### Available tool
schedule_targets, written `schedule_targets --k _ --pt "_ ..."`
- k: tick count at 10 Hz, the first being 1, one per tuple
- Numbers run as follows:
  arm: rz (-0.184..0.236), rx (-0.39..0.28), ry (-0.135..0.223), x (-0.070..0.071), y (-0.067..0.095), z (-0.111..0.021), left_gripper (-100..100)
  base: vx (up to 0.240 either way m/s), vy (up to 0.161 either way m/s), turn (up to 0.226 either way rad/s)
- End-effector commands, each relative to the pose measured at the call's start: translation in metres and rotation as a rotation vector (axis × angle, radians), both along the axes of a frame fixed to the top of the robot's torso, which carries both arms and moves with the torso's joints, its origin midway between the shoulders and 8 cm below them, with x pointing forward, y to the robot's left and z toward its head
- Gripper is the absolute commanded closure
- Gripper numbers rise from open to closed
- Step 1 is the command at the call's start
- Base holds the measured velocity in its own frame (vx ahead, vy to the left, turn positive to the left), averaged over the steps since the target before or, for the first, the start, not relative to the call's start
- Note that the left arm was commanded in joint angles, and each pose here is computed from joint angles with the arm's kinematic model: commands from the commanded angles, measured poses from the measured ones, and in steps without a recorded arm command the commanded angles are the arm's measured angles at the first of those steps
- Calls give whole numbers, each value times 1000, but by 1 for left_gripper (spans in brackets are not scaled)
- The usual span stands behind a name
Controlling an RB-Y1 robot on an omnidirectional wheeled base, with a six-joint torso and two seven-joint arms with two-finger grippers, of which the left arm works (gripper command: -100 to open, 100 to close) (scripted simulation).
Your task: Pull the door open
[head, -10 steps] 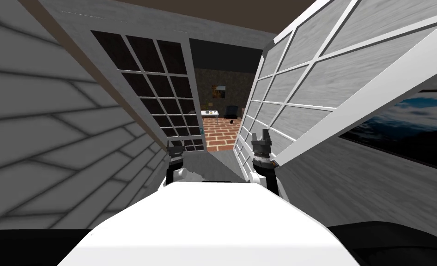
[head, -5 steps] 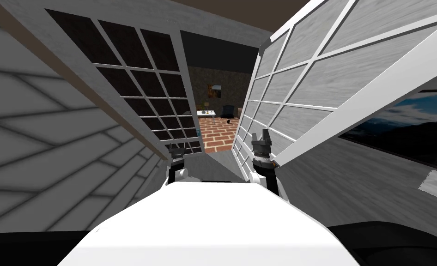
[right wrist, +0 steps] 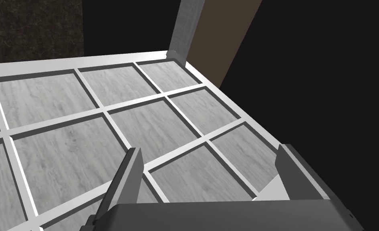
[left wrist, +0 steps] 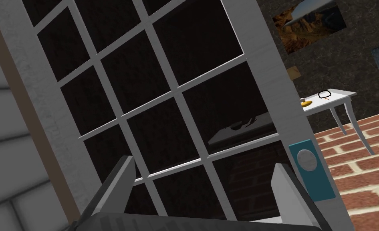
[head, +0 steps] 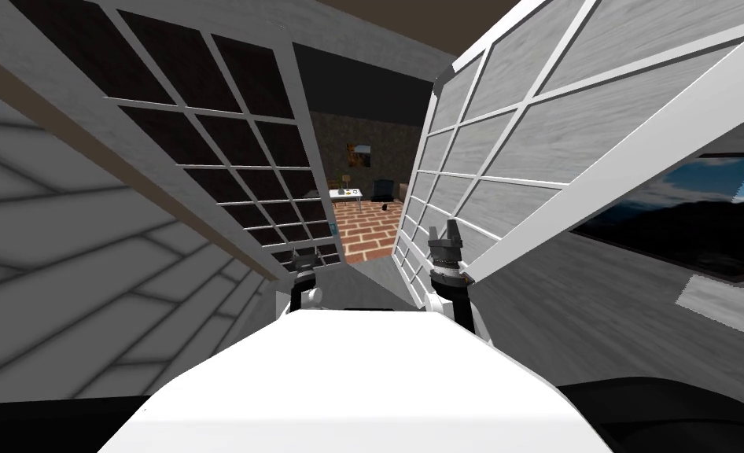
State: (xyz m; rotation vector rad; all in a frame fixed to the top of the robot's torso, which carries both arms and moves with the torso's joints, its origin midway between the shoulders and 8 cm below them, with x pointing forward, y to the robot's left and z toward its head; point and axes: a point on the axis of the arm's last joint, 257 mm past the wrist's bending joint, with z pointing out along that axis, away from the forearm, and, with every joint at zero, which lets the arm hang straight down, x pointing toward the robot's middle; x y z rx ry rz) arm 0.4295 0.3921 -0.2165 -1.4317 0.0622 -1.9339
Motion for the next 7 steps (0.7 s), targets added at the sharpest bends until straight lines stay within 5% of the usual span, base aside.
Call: schedule_targets --k 1,7 --pt "-4 -47 11 2 5 -13 -100 92 37 -137" --pt "-8 -205 47 5 14 -62 -100 84 58 -132"
